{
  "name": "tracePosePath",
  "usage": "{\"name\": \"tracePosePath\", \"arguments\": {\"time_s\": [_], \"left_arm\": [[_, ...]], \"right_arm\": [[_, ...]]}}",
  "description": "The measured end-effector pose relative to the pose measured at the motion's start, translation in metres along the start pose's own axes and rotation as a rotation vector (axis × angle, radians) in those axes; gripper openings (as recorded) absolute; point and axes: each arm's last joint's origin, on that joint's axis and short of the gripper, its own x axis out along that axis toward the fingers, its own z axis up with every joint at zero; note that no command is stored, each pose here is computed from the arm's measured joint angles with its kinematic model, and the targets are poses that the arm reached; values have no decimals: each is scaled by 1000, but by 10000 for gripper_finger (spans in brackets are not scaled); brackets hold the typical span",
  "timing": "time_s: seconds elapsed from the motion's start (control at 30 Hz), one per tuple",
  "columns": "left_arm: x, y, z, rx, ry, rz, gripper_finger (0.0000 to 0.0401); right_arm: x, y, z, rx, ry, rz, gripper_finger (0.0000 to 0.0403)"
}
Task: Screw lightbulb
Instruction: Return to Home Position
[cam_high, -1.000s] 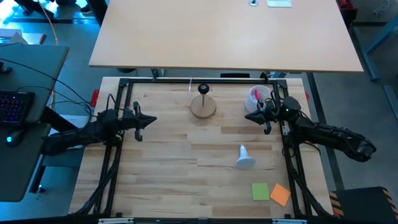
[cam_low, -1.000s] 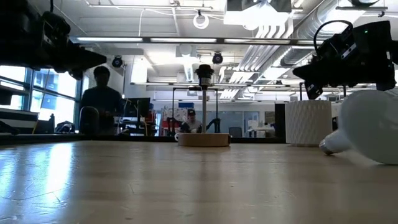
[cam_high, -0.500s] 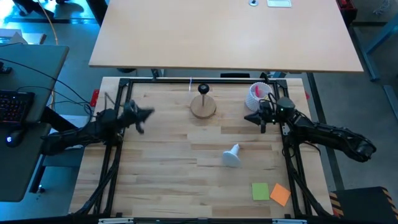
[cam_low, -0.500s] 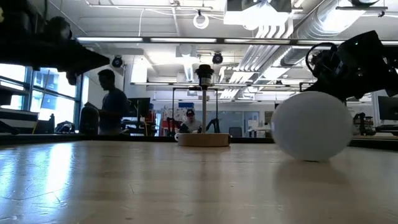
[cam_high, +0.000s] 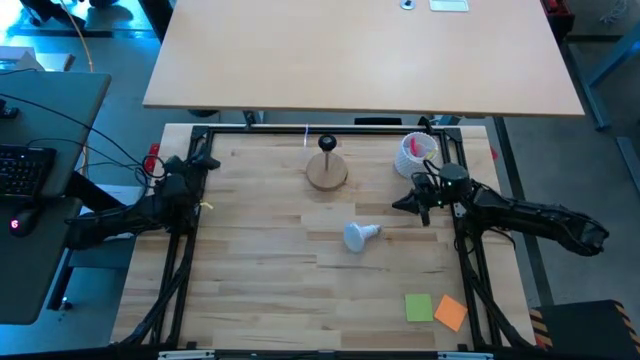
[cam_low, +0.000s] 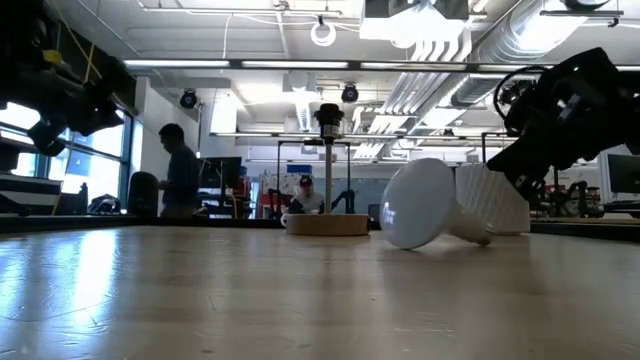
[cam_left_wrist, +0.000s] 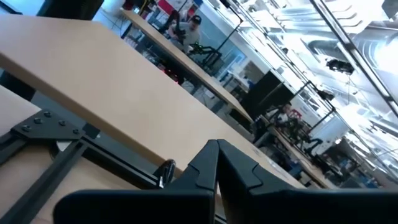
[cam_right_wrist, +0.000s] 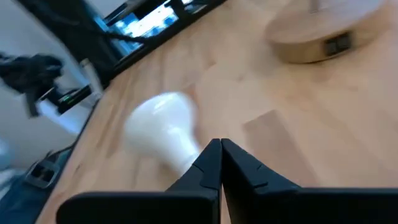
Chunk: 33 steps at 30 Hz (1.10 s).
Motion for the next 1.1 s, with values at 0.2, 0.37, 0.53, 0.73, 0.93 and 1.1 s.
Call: {"name": "tracePosePath", "arguments": {"time_s": [0.2,0.37,0.53,0.73,0.93,1.1], "left_arm": [[0,0,0,0,4,-5,0],[0,0,0,0,4,-5,0],[0,0,0,0,5,-6,0],[0,0,-1,8,8,-4,0],[0,1,-2,21,12,-1,0],[0,1,-2,24,12,0,0]], "right_arm": [[-6,27,-2,-112,-12,157,0],[-12,44,-3,-98,-12,304,0],[-21,57,0,111,-2,437,0],[-33,69,5,59,-78,549,0],[-32,72,3,15,-63,586,0],[-31,77,-2,53,19,649,0]]}}
